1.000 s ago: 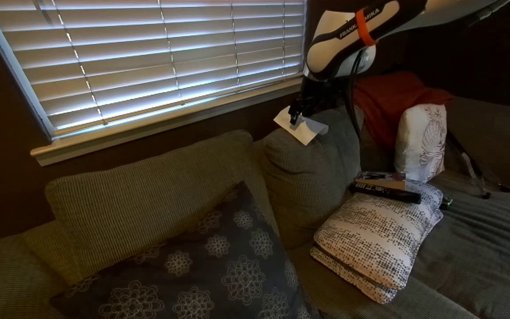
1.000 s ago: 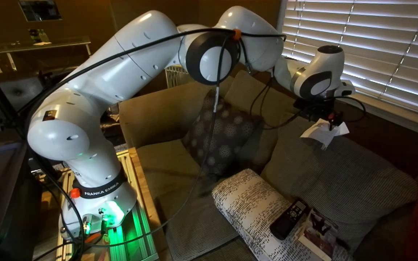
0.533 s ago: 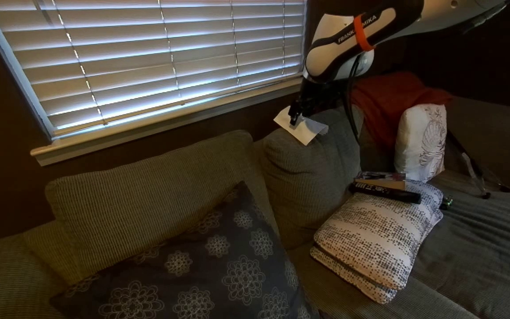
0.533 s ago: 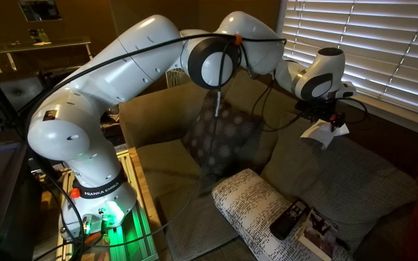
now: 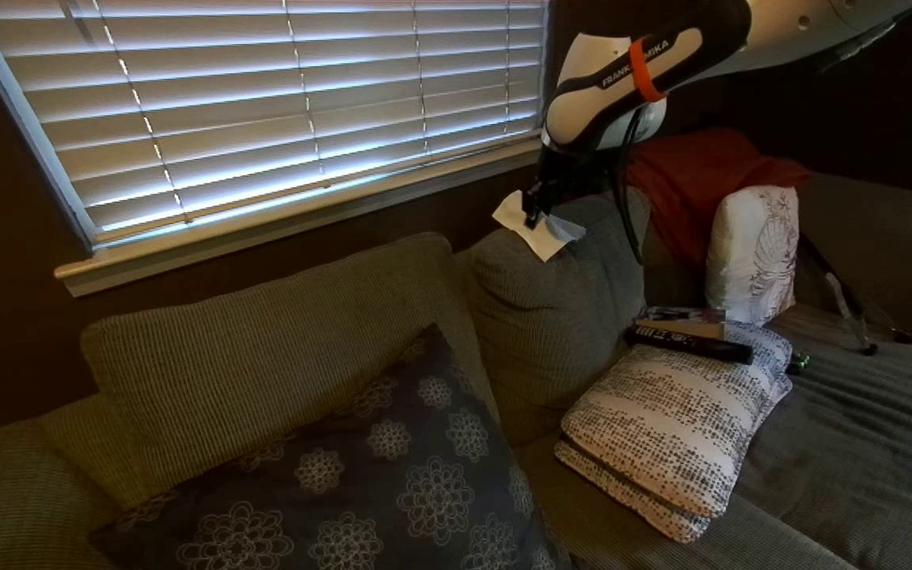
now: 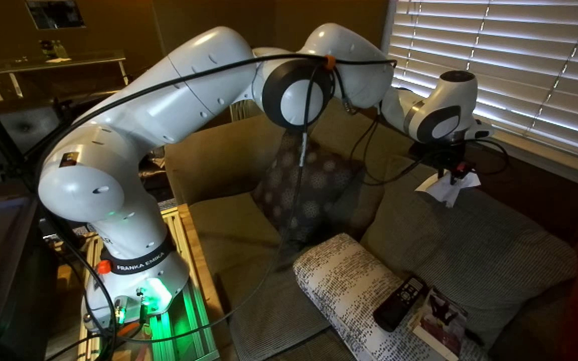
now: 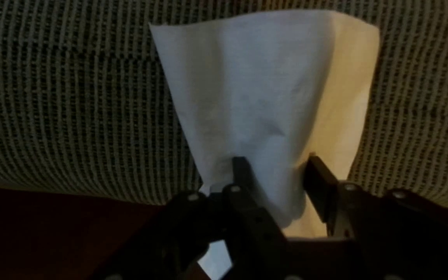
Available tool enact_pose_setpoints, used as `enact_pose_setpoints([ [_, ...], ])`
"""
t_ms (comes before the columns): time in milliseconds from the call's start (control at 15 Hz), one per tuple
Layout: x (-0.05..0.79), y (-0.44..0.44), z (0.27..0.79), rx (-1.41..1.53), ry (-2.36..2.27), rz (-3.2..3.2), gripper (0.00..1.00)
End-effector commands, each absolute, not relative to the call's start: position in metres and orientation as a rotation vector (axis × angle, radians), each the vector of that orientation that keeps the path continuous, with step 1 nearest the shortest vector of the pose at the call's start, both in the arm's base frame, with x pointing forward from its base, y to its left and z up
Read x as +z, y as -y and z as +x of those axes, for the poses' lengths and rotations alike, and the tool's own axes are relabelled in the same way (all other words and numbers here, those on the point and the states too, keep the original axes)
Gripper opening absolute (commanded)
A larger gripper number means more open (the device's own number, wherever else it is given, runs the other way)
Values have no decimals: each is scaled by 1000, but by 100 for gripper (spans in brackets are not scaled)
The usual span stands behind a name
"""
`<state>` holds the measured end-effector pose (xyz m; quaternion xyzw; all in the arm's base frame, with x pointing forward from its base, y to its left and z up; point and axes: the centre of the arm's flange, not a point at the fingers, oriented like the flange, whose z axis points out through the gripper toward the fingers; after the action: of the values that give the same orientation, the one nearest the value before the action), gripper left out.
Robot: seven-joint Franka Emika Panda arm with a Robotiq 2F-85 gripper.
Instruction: Pick up the napkin and the remote under the napkin, place the remote on the cushion next to the black remote then place the napkin on the black remote
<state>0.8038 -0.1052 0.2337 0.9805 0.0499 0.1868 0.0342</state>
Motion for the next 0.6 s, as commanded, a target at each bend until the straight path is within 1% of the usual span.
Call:
enact_pose_setpoints([
  [0, 229, 103, 819, 563, -171, 2995, 10],
  [67, 229, 102, 818, 562, -173, 2996, 4],
  [133, 229, 102, 818, 563, -174, 2996, 1],
  [533, 228, 101, 819, 555, -173, 2998, 0],
])
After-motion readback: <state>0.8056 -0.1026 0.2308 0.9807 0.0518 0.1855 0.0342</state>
